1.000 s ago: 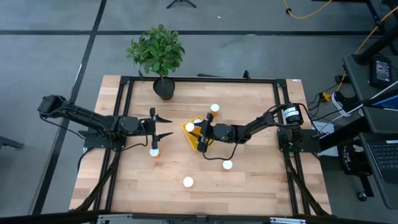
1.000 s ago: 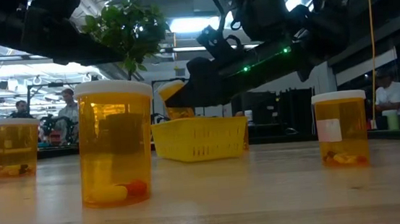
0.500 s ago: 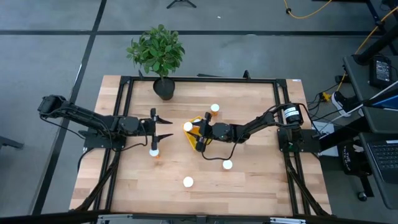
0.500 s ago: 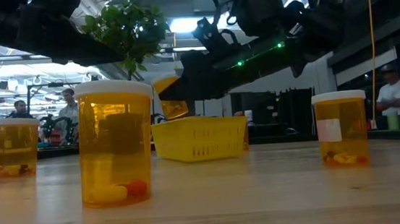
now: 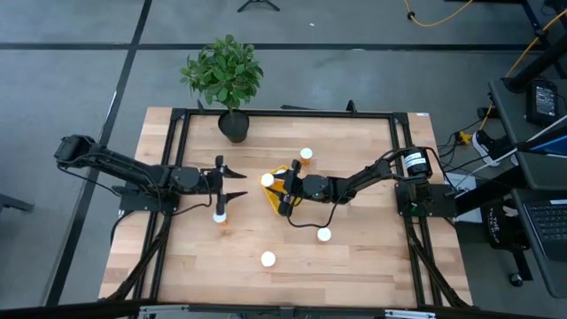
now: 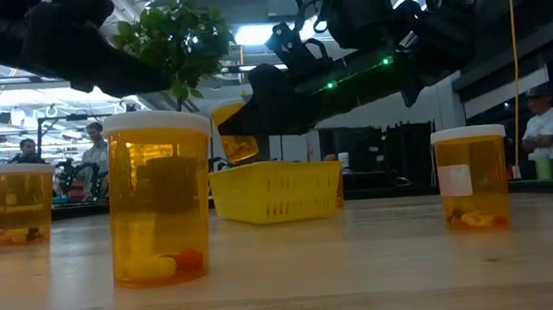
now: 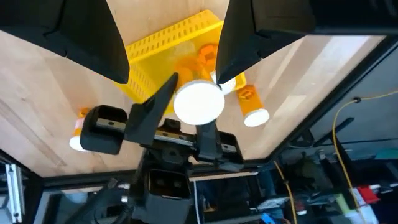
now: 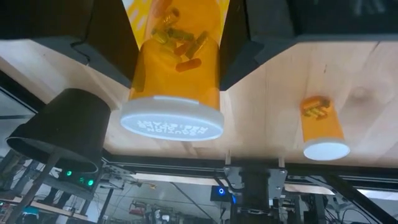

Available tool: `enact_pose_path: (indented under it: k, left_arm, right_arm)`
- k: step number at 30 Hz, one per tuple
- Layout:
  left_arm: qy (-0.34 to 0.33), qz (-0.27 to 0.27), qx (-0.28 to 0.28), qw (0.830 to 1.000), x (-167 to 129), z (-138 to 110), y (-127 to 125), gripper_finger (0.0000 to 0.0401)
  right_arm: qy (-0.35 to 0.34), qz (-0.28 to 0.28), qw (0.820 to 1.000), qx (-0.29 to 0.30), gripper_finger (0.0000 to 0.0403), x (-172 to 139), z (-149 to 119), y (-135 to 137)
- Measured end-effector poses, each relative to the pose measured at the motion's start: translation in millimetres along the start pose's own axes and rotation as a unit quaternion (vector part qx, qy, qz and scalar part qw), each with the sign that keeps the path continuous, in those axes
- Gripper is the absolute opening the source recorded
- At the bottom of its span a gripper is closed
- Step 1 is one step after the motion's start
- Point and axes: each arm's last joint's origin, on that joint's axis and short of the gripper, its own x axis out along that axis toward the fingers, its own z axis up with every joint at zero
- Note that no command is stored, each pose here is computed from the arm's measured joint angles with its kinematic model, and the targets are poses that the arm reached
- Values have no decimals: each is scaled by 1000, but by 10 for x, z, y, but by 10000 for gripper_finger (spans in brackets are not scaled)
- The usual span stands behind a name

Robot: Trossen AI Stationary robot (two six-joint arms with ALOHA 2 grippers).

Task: Pick and place pill bottles into a basket
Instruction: Put the pill bottle into the bin

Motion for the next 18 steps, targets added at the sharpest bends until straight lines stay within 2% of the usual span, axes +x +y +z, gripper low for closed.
enact_pose_path:
  k: [8, 12, 15, 18]
  left_arm:
    - [17, 8, -14, 1000, 158, -86, -21, 273]
    - [-9, 28, -28, 999, 286, -88, 27, 295]
    - [-27, 41, -37, 998, 366, -94, 67, 301]
    - [-9, 42, -42, 998, 452, -143, 89, 302]
  right_arm:
    - [-11, 6, 1000, 4, 196, -1, 22, 4]
    - [-15, 14, 1000, 4, 196, -3, 29, 15]
    - [-15, 16, 1000, 2, 196, -6, 30, 24]
    - [-18, 17, 1000, -5, 196, -10, 36, 35]
